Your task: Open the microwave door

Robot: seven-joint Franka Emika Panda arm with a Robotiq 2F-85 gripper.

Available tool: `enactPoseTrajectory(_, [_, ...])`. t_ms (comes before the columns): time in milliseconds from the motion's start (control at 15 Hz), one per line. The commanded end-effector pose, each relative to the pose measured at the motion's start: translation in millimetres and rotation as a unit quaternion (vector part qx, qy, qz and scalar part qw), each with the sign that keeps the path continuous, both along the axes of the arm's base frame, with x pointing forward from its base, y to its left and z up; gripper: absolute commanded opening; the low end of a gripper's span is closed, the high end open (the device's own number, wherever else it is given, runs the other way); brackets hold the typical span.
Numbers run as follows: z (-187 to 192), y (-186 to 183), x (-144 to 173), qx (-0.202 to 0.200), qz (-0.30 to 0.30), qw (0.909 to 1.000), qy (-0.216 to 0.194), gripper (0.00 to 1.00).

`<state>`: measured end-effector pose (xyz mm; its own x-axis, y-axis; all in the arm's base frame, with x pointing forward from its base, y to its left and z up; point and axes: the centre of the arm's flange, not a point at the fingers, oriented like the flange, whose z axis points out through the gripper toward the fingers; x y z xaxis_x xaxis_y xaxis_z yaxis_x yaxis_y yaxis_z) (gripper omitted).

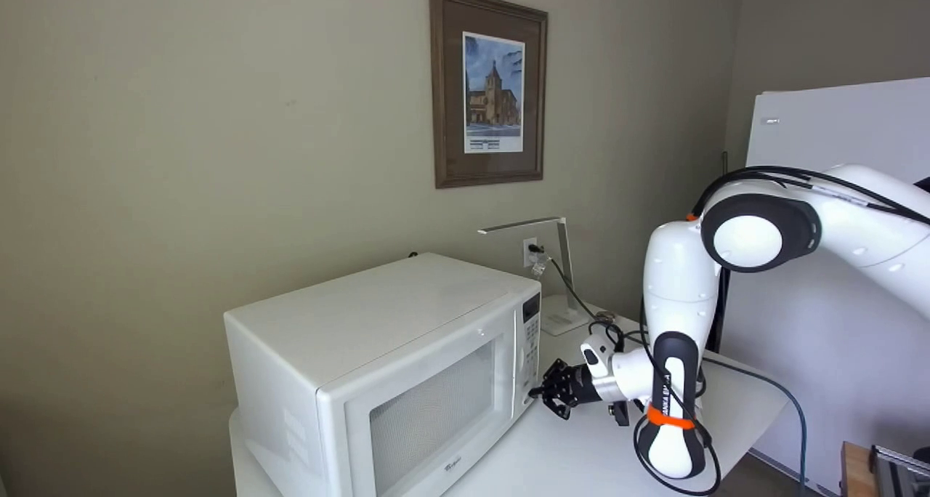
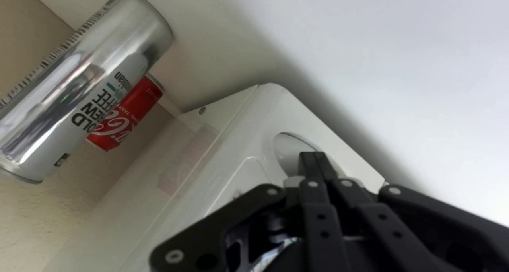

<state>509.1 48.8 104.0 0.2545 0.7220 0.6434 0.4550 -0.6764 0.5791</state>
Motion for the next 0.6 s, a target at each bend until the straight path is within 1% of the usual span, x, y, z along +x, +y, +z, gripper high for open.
enactPoseTrajectory(0, [21.9, -12.4, 7.0, -0.027, -0.002, 0.9992, -0.03, 0.0])
enactPoseTrajectory(267, [35.1, -13.7, -1.6, -0.04, -0.004, 0.9991, 0.016, 0.0])
enactPoseTrajectory(533, [54.9, -26.0, -4.0, -0.054, -0.01, 0.9974, 0.047, 0.0])
